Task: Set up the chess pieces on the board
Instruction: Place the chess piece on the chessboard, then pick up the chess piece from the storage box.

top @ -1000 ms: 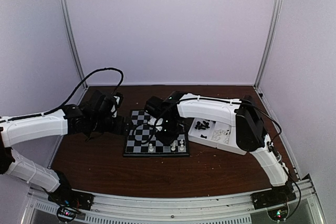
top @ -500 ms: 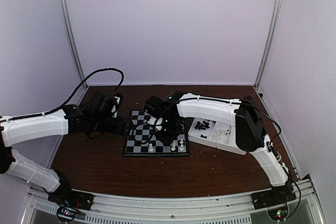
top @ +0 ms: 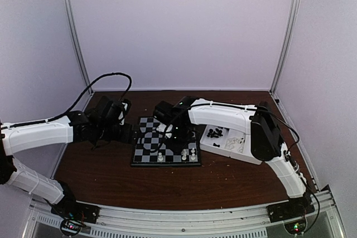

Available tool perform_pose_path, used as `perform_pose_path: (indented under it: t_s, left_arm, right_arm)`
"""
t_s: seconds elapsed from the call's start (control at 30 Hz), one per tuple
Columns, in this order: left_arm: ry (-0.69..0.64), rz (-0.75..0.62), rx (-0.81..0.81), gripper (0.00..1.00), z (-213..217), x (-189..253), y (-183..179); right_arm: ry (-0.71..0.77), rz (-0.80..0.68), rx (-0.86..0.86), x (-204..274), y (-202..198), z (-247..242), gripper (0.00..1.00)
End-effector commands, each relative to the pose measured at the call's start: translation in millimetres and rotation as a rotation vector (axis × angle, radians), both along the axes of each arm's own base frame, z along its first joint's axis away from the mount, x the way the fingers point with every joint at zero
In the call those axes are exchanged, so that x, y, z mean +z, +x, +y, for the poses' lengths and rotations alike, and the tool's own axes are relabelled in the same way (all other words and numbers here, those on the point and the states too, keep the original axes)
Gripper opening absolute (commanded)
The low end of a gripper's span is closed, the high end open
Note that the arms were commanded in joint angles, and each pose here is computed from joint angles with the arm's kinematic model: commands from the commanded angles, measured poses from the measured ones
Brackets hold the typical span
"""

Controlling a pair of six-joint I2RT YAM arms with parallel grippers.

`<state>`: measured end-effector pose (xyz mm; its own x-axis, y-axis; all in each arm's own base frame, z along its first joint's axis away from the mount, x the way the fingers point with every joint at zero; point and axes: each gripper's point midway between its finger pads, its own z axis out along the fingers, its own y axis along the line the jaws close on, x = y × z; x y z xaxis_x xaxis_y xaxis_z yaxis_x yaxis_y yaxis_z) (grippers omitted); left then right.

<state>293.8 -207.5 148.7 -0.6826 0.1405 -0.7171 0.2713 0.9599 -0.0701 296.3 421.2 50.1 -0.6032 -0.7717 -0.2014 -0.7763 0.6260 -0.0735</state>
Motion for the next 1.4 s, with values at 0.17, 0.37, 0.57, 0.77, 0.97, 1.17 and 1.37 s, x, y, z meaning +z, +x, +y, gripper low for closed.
perform_pose_path:
  t_s: [0.17,0.37,0.57,0.77,0.97,1.17,1.37]
  left_arm:
    - [0.014,-0.075,0.023,0.97,7.7,26.3,9.0]
    - [0.024,-0.126,0.073,0.98,21.8,36.9,8.7]
    - [0.019,-0.146,0.116,0.98,31.1,39.8,7.4]
    - [-0.015,-0.153,0.099,0.98,24.9,42.2,8.1]
    - [-0.016,-0.137,0.059,0.98,15.5,41.9,9.8]
    - [0.002,-0.148,0.067,0.98,18.4,45.5,11.2]
    - [0.004,-0.146,0.069,0.98,19.0,44.0,11.0]
  right_arm:
    - [0.187,-0.178,-0.008,86.7,13.5,3.9,0.35]
    - [0.17,-0.255,-0.117,109.8,32.0,-47.7,0.32]
    - [0.134,-0.266,-0.296,108.0,48.9,-133.2,0.31]
    - [0.034,-0.18,-0.406,65.7,55.4,-205.2,0.27]
    - [-0.006,-0.135,-0.476,35.7,60.8,-230.5,0.25]
    - [-0.023,-0.092,-0.495,19.6,60.2,-236.3,0.24]
    - [-0.1,-0.035,-0.492,-1.8,57.3,-249.8,0.16]
